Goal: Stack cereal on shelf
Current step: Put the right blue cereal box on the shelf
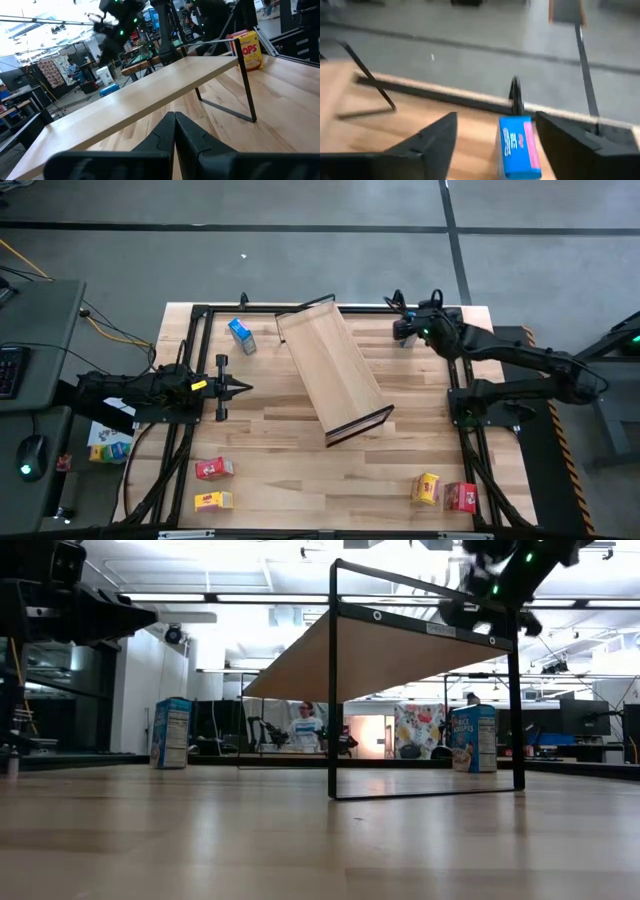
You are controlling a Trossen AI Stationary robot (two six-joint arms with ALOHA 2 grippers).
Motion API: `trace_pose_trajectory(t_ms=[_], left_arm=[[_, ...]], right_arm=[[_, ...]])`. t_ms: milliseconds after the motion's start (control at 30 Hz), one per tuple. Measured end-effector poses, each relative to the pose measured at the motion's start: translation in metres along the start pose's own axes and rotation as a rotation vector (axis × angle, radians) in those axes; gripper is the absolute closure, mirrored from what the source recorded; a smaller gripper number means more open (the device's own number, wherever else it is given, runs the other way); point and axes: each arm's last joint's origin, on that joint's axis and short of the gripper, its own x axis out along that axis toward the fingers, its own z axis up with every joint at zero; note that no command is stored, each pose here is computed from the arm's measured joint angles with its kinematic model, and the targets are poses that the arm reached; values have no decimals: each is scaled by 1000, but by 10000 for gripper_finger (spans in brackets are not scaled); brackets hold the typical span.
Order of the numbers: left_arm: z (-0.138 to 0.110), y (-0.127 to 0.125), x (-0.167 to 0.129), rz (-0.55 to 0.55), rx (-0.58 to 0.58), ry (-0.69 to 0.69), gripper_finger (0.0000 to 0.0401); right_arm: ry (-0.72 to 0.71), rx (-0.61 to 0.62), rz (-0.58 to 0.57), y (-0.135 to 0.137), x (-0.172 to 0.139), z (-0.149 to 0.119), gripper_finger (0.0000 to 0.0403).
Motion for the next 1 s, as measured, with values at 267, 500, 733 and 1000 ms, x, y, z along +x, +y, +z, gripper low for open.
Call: trace_pose_trajectory(t_ms=[267,500,733,1000], left_arm=[[0,0,0,0,0,0,401],[0,0,0,0,0,0,401],[0,0,0,0,0,-1,401],[0,0,0,0,0,0,401]], right_arm=[[116,-27,-67,-10,39,-4,96],[179,-44,-106,-13,59,-9,95],[251,-73,-154,-13,81,-19,95],[373,-72,-128,-16,102,-32,95]])
